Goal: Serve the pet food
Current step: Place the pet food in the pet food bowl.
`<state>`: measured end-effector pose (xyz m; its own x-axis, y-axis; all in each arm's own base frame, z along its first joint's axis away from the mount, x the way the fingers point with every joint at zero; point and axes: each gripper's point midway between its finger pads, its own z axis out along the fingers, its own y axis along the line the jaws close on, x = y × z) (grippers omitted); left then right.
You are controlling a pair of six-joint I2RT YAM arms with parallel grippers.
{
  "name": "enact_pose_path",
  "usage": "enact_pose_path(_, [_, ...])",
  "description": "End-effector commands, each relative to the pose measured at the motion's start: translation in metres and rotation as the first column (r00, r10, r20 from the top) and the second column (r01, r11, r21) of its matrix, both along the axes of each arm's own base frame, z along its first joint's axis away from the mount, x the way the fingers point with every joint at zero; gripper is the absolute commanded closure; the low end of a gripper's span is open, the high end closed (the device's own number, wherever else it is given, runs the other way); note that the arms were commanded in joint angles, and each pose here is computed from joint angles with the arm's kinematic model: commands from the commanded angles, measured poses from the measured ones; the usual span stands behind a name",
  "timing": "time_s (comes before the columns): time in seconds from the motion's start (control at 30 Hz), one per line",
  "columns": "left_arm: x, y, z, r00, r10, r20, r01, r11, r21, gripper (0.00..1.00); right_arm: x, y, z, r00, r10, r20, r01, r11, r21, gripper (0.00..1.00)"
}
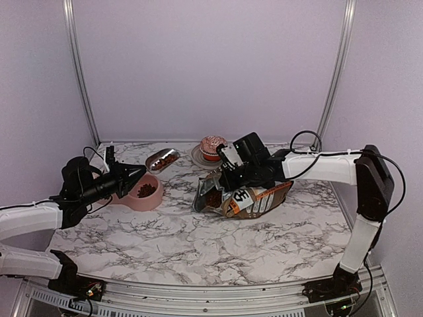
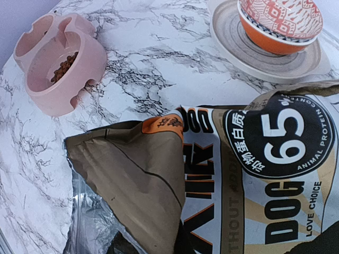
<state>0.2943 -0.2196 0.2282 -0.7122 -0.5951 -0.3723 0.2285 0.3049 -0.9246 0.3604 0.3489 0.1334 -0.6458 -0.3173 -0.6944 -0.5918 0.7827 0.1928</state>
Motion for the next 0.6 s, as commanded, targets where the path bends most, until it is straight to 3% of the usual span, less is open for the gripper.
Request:
enact_pose_path(0.0, [-0.002, 0.009, 0.011, 1.000, 0.008, 0.020, -0.008, 1.000, -0.002, 1.00, 0.039, -0.009, 0.025, 0.990, -0.042, 0.138, 0.045, 0.999, -0.017, 1.00])
enact_pose_path(0.57, [-0.006, 0.060, 0.002, 0.989, 0.144, -0.028, -0.141, 0.985, 0.097, 1.00, 0.054, -0.033, 0.036, 0.972, -0.075, 0.222, 0.084, 0.996, -0.033, 1.00])
